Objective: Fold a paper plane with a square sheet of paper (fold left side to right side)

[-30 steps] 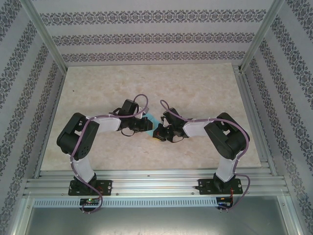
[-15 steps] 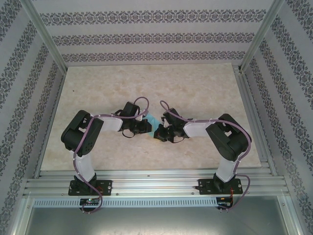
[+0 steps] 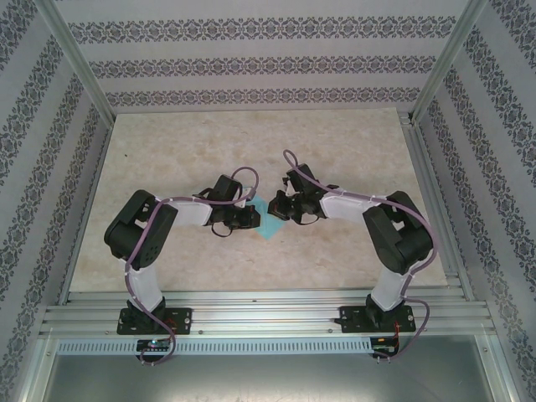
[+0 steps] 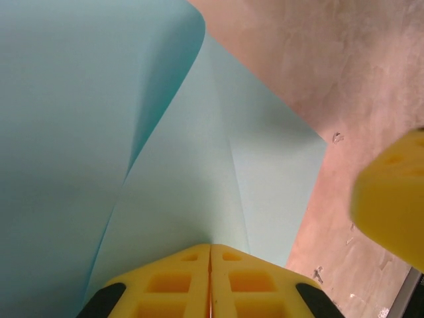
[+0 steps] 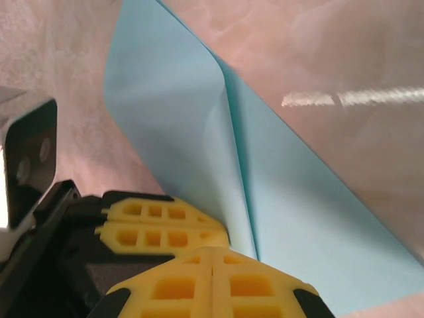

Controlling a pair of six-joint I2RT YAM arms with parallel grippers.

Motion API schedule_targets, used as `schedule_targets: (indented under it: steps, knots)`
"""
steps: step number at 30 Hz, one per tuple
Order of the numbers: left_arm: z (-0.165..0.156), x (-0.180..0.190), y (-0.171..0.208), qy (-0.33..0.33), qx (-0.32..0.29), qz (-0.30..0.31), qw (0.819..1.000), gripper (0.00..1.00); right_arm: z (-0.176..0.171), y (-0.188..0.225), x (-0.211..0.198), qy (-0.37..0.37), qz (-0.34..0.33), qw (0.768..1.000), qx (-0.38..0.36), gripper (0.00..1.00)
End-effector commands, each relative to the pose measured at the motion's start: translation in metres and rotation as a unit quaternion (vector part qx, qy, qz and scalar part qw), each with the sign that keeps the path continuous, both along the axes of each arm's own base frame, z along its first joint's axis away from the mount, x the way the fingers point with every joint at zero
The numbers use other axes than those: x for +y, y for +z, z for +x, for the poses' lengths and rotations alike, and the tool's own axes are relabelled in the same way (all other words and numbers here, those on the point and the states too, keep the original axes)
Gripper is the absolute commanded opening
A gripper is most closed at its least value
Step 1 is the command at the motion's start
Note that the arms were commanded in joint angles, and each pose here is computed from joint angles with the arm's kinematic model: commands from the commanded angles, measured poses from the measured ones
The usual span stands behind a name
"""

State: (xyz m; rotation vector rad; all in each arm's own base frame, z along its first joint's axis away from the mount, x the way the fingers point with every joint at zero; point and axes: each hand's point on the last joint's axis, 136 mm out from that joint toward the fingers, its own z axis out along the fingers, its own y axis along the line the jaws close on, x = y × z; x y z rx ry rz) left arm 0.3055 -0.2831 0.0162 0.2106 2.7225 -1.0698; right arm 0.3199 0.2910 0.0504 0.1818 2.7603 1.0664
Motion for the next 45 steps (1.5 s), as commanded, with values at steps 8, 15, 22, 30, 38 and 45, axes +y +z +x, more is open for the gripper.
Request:
schedule_targets:
  steps: [8,15,22,30,38,45]
  knots:
    - [-0.031,0.019,-0.061,-0.02,0.034,0.12,0.992,0.09,0.022,-0.018,0.021,0.014,0.013,1.0,-0.001,0.0]
    - [-0.032,0.019,-0.063,-0.026,0.037,0.129,0.991,0.09,0.019,-0.038,0.009,0.019,-0.027,0.999,0.005,0.0]
    - [-0.034,0.021,-0.066,-0.028,0.04,0.135,0.99,0.09,0.025,-0.055,-0.007,0.034,-0.075,0.997,-0.007,0.0]
    - [-0.042,0.027,-0.075,-0.034,0.05,0.149,0.987,0.09,0.05,-0.052,-0.012,0.04,-0.072,0.995,-0.052,0.0]
    - [-0.044,0.03,-0.077,-0.037,0.051,0.154,0.986,0.09,0.077,-0.046,-0.013,0.039,-0.052,0.994,-0.083,0.0]
    - [-0.045,0.03,-0.078,-0.039,0.051,0.157,0.986,0.09,0.092,-0.04,-0.012,0.033,-0.035,0.994,-0.101,0.0]
